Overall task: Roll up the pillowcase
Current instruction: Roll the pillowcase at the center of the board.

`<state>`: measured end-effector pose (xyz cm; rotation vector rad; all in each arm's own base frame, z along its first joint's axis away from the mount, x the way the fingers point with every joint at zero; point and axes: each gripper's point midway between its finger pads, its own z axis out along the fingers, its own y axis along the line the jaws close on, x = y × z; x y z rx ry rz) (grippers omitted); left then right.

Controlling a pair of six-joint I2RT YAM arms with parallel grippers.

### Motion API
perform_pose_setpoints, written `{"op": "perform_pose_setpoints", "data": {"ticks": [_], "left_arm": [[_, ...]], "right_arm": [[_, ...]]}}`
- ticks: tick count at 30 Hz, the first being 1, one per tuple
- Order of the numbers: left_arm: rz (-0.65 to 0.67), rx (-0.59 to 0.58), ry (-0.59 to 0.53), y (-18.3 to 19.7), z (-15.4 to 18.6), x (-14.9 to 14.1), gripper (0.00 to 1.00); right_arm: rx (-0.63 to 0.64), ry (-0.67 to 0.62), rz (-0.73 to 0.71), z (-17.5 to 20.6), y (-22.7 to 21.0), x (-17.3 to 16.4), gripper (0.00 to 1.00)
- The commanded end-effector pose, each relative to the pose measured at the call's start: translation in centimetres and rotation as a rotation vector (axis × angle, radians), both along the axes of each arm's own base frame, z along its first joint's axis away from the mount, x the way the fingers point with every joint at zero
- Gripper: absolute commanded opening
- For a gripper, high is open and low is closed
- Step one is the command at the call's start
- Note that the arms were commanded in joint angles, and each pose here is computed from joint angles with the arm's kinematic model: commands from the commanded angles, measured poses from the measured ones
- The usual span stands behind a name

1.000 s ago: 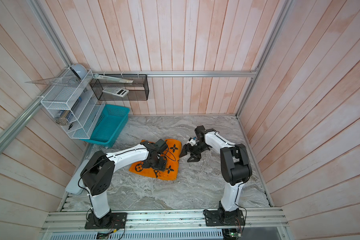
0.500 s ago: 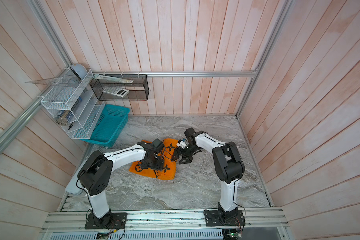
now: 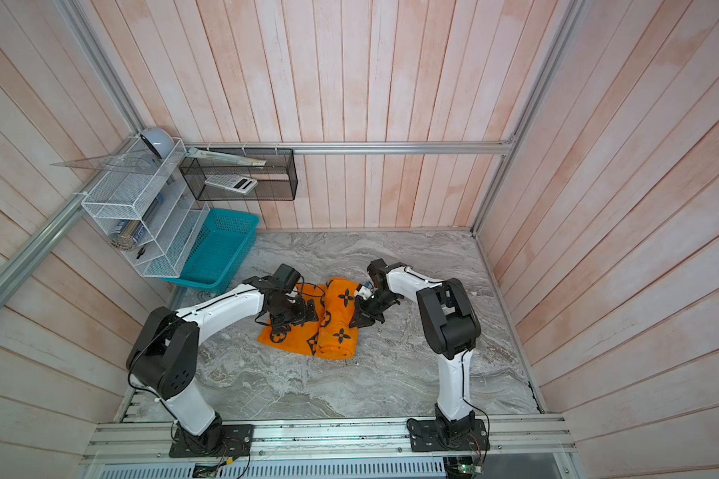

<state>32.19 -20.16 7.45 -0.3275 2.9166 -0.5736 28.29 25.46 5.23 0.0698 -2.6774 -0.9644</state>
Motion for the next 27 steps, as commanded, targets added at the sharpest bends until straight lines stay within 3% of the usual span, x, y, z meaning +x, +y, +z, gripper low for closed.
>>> {"op": "perform_pose_setpoints", "data": {"ticks": [1, 7, 13, 14, 15, 18, 22, 27], "left_arm": [[0.090, -0.048, -0.045, 1.4, 0.5, 2.2, 1.00], [0.056, -0.050, 0.045, 0.9, -3.8, 1.3, 0.99], [0.017, -0.091, 0.070, -0.5, -4.9, -1.3, 0.98], [0.015, -0.101, 0.070, -0.7, -5.0, -1.7, 0.98], [0.017, -0.112, 0.066, -0.8, -4.9, -2.0, 0.98], [0.016, -0.116, 0.057, -0.5, -4.5, -2.6, 0.98], [0.012, -0.103, 0.006, 0.2, -2.7, -2.9, 0.98], [0.078, -0.125, -0.034, 1.8, -1.3, -2.8, 1.00]], "right_arm": [[-0.148, 0.043, 0.004, 0.2, -3.9, -1.8, 0.00], [-0.227, 0.036, 0.007, 1.7, -6.8, -2.2, 0.00], [-0.206, 0.016, 0.020, 3.6, -5.6, -1.4, 0.00], [-0.191, 0.011, 0.022, 4.0, -4.9, -1.2, 0.04], [-0.170, 0.005, 0.022, 4.5, -4.2, -1.0, 0.15], [-0.125, -0.011, 0.019, 5.4, -2.3, -0.6, 0.36], [-0.110, -0.020, 0.048, 6.1, -0.2, -0.7, 0.45], [-0.118, -0.033, 0.099, 6.2, 2.1, -0.7, 0.48]]}}
